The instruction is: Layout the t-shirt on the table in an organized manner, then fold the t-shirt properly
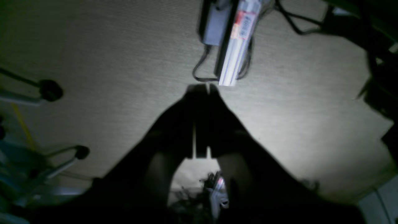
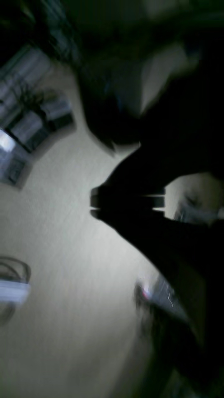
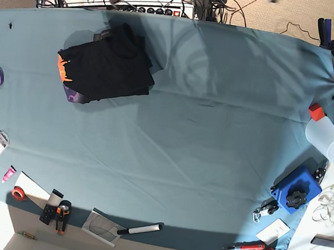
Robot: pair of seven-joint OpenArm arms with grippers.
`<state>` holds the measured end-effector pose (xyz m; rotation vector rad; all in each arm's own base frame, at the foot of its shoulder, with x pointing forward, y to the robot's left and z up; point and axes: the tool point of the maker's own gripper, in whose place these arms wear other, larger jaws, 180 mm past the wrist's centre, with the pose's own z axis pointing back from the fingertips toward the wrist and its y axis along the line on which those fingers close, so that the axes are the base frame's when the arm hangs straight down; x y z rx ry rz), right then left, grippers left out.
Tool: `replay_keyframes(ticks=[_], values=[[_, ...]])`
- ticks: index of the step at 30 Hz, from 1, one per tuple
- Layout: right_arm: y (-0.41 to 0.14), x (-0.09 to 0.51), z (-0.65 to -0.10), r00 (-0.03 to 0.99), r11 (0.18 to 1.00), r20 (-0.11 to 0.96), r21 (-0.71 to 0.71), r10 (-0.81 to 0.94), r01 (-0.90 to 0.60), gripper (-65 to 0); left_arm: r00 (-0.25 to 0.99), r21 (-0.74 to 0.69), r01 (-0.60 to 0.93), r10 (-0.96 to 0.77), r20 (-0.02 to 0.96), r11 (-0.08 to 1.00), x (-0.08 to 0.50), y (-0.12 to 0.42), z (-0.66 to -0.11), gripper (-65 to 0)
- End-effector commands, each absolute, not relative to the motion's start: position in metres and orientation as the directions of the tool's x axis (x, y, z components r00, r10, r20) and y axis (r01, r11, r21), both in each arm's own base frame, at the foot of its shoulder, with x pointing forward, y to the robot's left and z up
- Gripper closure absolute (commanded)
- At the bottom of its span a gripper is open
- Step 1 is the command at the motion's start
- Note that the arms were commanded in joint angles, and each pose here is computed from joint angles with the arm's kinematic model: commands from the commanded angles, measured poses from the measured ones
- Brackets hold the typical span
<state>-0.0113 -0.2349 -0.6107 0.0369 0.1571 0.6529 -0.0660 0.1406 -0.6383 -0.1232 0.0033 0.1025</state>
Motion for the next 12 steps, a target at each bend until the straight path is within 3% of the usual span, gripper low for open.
replay_keyframes(ticks=[1, 7, 12], values=[[-0.244, -0.008, -0.611, 0.766, 0.776, -0.131, 0.047, 0.629, -0.629, 0.0, 0.995, -0.143, -0.095, 0.097, 0.007, 0.985, -0.063, 0.13, -0.64, 0.0], [-0.25, 0.008, -0.616, 0.663, 0.656, -0.117, -0.092, 0.74, -0.749, 0.0, 0.994, -0.187, -0.069, 0.083, 0.067, 0.98, -0.033, 0.105, -0.643, 0.0], [-0.244, 0.013, -0.617, 0.658, 0.651, -0.076, -0.096, 0.749, -0.753, 0.0, 0.994, -0.197, -0.074, 0.089, 0.066, 0.978, -0.032, 0.098, -0.643, 0.0]])
